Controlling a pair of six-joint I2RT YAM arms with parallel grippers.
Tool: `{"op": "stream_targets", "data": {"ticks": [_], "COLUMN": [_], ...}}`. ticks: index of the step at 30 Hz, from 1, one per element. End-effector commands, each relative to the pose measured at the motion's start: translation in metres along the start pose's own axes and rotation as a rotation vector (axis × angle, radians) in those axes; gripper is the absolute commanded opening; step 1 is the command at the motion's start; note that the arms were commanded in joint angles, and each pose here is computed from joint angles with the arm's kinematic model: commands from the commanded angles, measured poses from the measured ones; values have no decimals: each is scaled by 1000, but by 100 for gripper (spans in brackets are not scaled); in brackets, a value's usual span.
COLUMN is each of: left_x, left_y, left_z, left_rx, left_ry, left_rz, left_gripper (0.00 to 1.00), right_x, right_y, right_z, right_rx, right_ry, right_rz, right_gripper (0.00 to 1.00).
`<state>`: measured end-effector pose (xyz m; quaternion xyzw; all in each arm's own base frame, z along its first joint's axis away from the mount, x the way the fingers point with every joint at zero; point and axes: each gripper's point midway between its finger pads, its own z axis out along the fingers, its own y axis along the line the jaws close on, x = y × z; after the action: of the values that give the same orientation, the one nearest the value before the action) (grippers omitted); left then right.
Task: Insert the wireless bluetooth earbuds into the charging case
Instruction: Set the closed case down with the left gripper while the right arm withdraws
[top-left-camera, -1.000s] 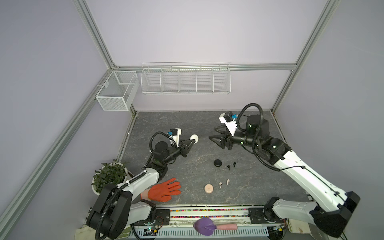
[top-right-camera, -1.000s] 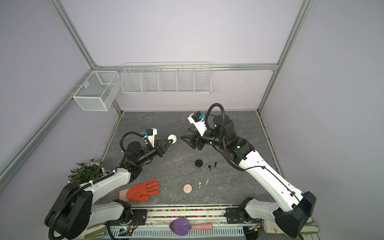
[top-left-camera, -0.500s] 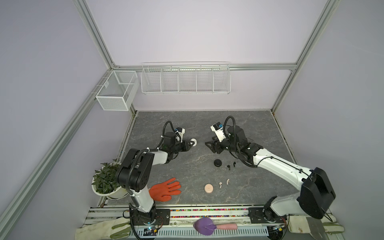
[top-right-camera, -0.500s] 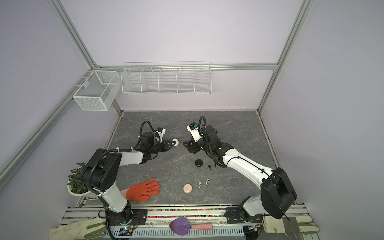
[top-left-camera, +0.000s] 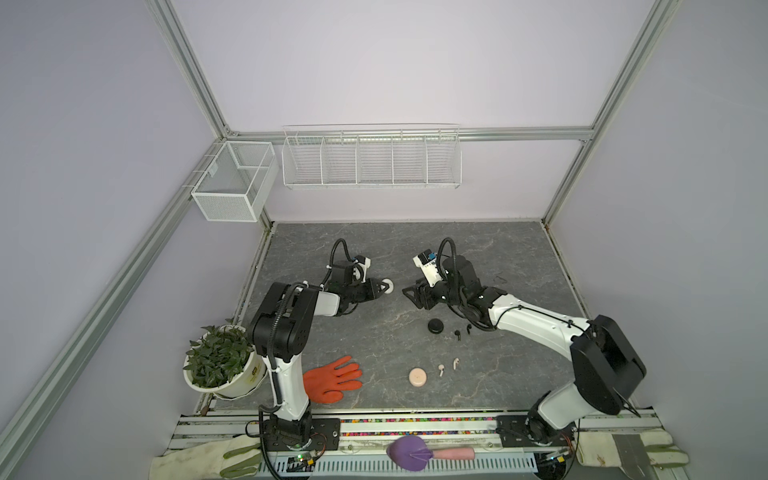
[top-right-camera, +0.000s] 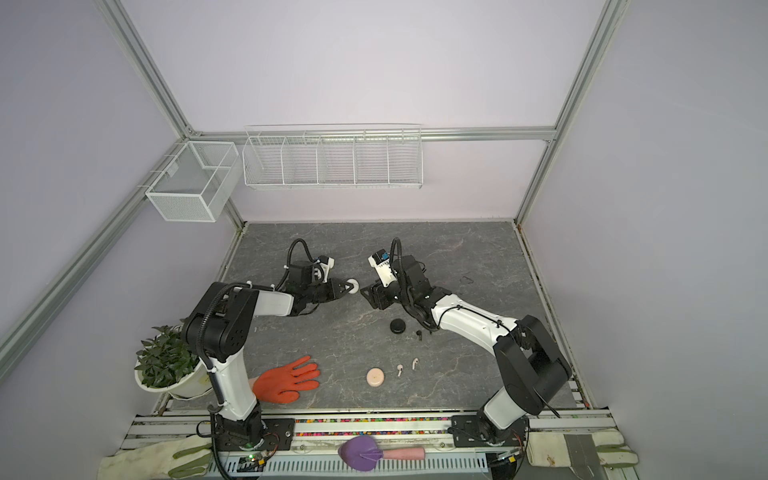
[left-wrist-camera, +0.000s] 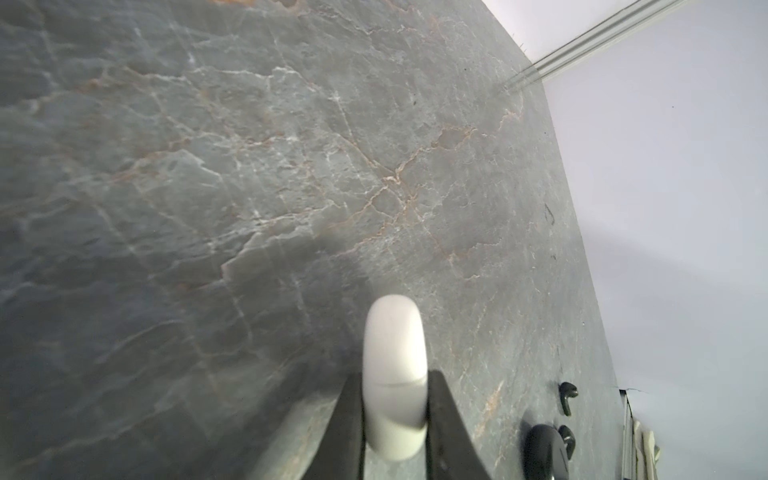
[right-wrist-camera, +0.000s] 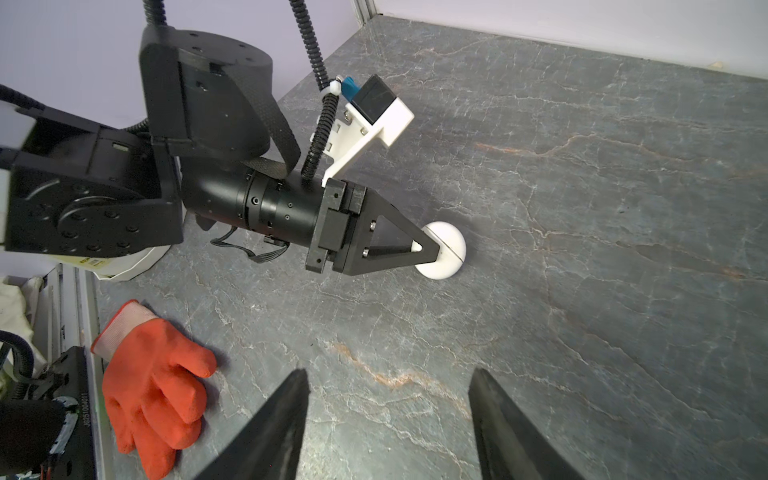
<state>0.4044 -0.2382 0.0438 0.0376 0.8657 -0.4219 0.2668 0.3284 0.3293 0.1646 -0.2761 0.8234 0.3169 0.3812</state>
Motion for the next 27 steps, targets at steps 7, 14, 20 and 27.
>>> {"op": "stream_targets", "data": {"ticks": [7,14,20,27], "left_x": [-5,-1,-2,-1], "left_y": [19,26,32,40], "left_z": [0,-10,-15,-14], "left_rx": [-91,-142,-166,-192], "left_ry": [-12,-19,-30,-28], "left_rz": [11,40,33,26], "left_gripper": [7,32,39,44], "right_x": [-6,-13,-16,-12], "right_y": [6,8,8,4], "right_z": [8,9,3,4], "right_rx": [-31,-32,-17,-1], "right_ry": [61,52,51,67], "right_rz": [75,87,76,72], "right_gripper": [65,66,67,68]}}
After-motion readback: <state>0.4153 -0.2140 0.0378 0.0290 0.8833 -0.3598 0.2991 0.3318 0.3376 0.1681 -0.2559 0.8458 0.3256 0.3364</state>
